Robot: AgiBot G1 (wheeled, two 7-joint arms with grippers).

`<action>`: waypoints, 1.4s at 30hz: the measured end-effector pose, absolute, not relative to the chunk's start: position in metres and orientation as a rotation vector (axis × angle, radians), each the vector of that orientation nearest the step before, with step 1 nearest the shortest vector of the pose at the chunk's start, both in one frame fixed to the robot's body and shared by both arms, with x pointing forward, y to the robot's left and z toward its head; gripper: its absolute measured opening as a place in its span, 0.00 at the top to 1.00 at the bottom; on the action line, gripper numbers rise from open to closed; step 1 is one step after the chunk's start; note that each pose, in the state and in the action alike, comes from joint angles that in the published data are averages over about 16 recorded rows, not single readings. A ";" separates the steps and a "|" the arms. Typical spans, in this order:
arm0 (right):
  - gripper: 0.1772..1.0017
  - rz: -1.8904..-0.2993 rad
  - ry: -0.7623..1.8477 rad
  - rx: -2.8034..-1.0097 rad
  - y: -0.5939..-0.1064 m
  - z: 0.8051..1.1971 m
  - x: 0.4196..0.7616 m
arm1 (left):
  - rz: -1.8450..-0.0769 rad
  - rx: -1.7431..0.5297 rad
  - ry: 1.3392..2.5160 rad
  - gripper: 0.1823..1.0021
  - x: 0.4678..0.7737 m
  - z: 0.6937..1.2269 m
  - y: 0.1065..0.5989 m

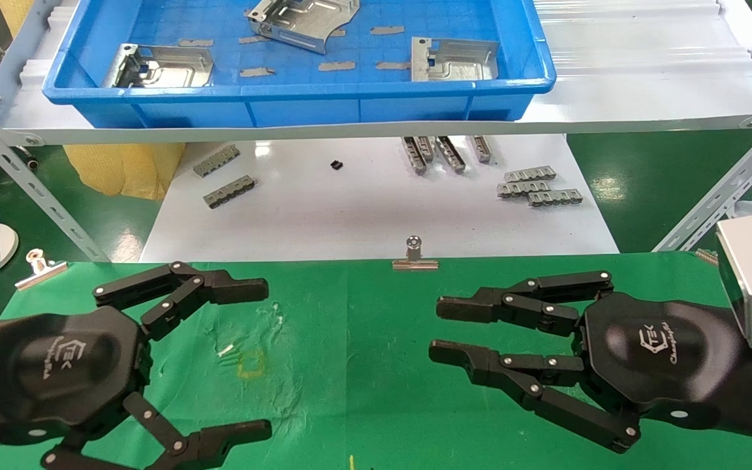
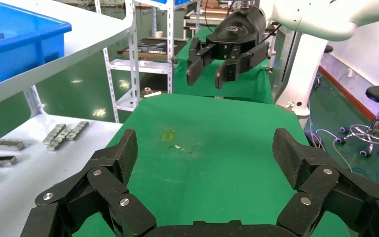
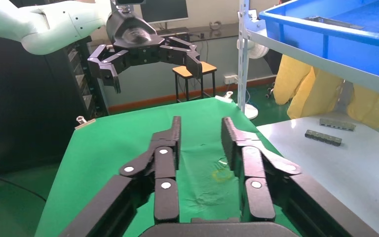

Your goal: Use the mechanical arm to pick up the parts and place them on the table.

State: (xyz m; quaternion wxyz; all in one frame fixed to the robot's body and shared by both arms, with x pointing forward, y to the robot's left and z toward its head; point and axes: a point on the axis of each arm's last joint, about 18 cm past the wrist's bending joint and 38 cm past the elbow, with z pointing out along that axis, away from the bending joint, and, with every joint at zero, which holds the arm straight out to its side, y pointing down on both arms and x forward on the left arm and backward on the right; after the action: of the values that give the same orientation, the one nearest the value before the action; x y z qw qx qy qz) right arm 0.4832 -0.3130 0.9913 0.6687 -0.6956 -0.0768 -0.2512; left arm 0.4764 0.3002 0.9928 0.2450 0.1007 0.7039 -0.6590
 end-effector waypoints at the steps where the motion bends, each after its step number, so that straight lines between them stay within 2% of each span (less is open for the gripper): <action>1: 0.66 -0.567 -0.173 -1.569 -0.313 0.991 0.483 | -1.799 0.275 1.922 0.00 0.476 0.993 0.300; 5: 0.77 -0.567 -0.173 -1.569 -0.313 0.991 0.483 | -1.798 0.276 1.921 0.00 0.476 0.993 0.300; 11: 0.88 -0.567 -0.173 -1.569 -0.313 0.991 0.483 | -1.787 0.277 1.889 0.00 0.480 1.005 0.300; 18: 0.95 -0.567 -0.173 -1.569 -0.313 0.991 0.483 | -1.749 0.251 1.783 0.00 0.504 1.052 0.299; 24: 0.98 -0.567 -0.173 -1.569 -0.313 0.991 0.483 | -1.721 0.154 1.658 0.00 0.550 1.117 0.291; 31: 0.98 -0.567 -0.173 -1.569 -0.313 0.991 0.483 | -1.654 -0.052 1.549 0.00 0.623 1.185 0.267; 37: 0.98 -0.567 -0.173 -1.569 -0.313 0.991 0.483 | -1.564 -0.264 1.460 0.00 0.678 1.214 0.247; 42: 0.98 -0.567 -0.173 -1.569 -0.313 0.991 0.483 | -1.488 -0.400 1.385 0.00 0.707 1.221 0.239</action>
State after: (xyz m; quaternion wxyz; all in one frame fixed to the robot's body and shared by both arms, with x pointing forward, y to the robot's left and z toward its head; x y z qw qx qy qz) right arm 0.4832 -0.3130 0.9913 0.6687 -0.6956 -0.0768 -0.2512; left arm 0.7074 0.2386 1.2209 0.5098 -0.1660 0.5751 -0.6179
